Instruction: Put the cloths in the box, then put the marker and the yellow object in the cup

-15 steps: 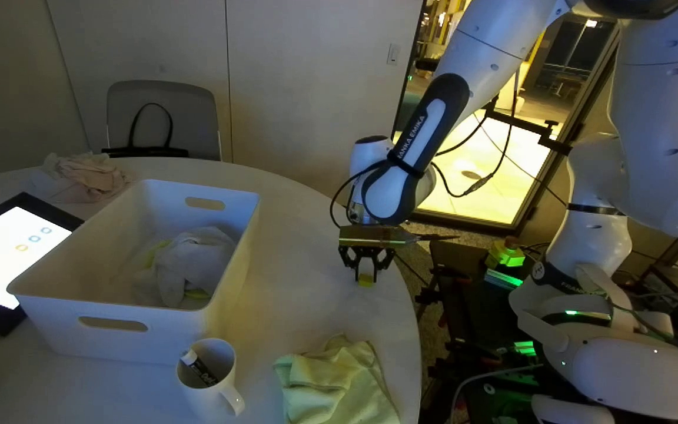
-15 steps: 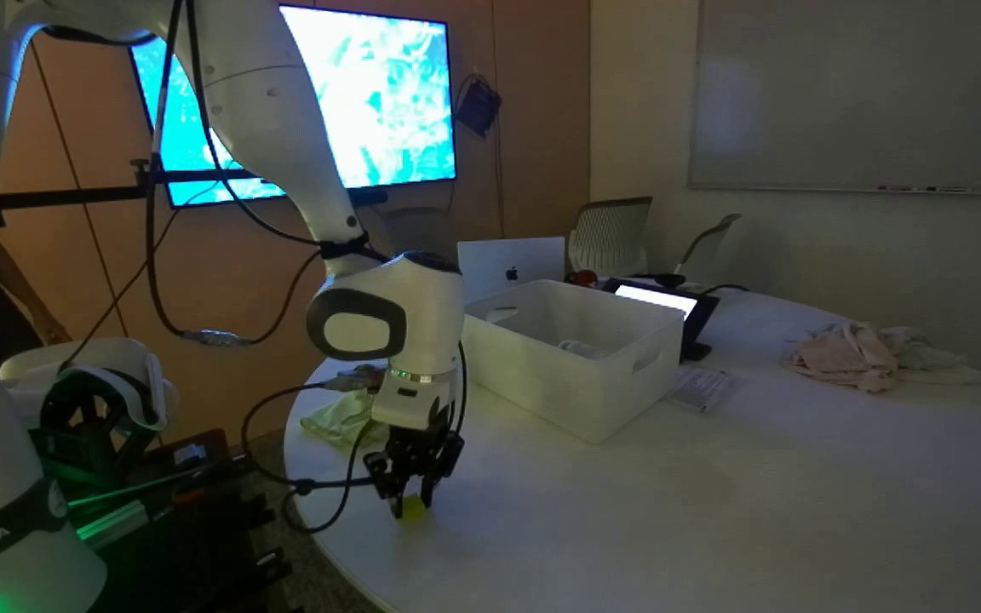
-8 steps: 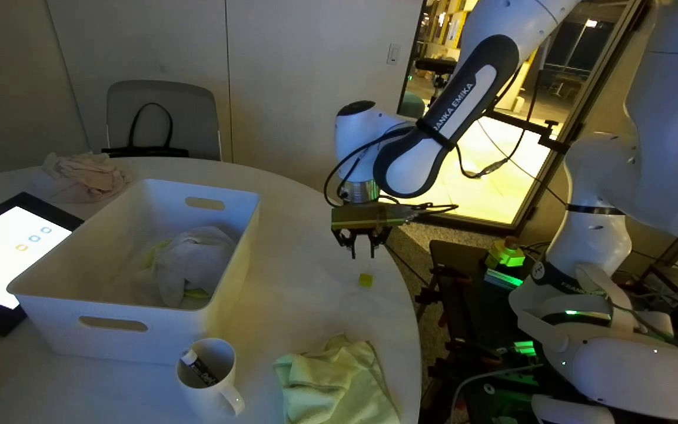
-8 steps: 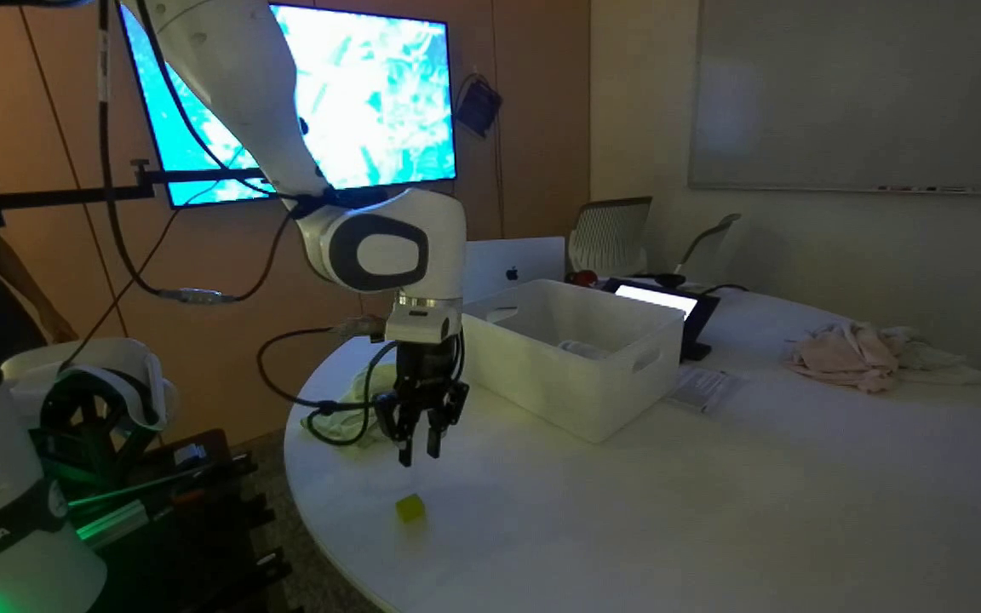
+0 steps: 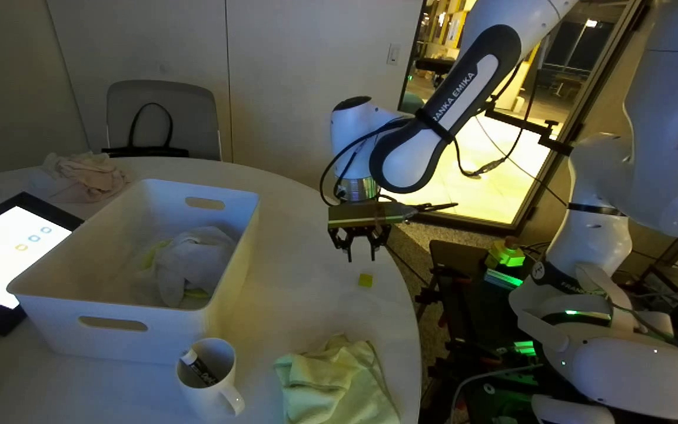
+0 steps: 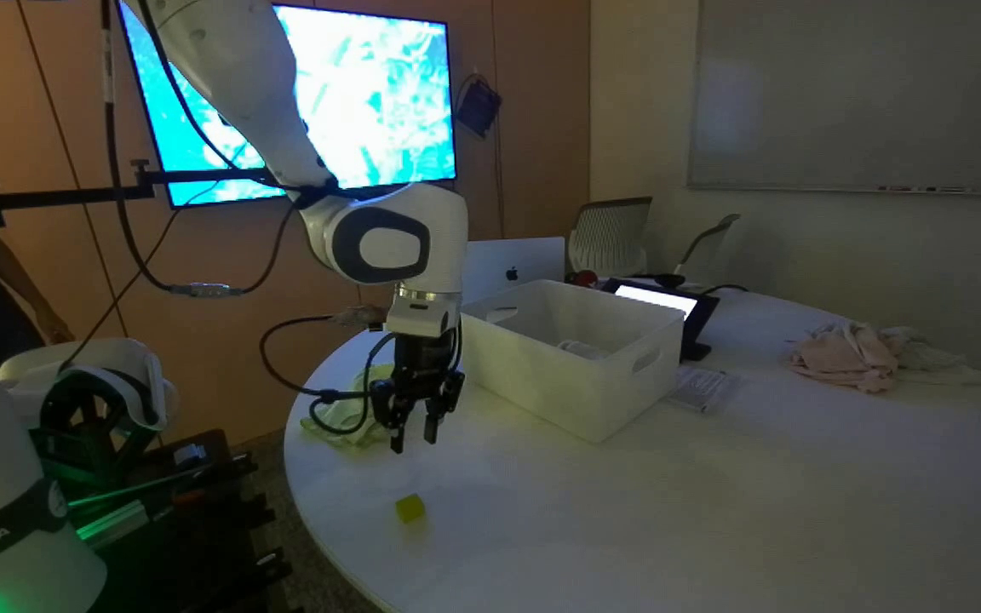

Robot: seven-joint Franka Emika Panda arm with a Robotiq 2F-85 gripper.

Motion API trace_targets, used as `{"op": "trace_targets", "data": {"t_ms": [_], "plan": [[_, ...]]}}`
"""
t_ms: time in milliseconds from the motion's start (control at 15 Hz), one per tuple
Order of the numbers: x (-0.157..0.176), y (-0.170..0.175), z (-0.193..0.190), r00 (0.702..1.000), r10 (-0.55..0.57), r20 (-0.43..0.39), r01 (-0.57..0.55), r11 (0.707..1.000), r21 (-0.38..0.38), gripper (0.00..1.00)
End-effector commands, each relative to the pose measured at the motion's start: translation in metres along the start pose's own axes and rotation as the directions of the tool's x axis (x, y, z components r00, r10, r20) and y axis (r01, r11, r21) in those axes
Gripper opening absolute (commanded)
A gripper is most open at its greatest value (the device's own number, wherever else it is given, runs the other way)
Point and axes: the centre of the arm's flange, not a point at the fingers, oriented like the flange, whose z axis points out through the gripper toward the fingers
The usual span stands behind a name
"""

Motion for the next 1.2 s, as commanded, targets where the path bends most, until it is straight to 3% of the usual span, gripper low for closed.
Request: {"op": "trace_targets", "data": {"t_ms": [0,133,733,1133], "plan": [[0.001,-0.002,0.019,0.998,-0.011,0.059,0.011,1.0,0.002,0.88],[0.0,-0.001,0.031,0.996,-0.012,0.087,0.013,1.0,-0.005,1.0],[0.0,-0.002,0.083,0.983,-0.003,0.183,0.002,1.0,0.009,1.0],[0.01,0.011,0.094,0.979,0.029,0.201,-0.031,1.0,0.006,1.0]]}}
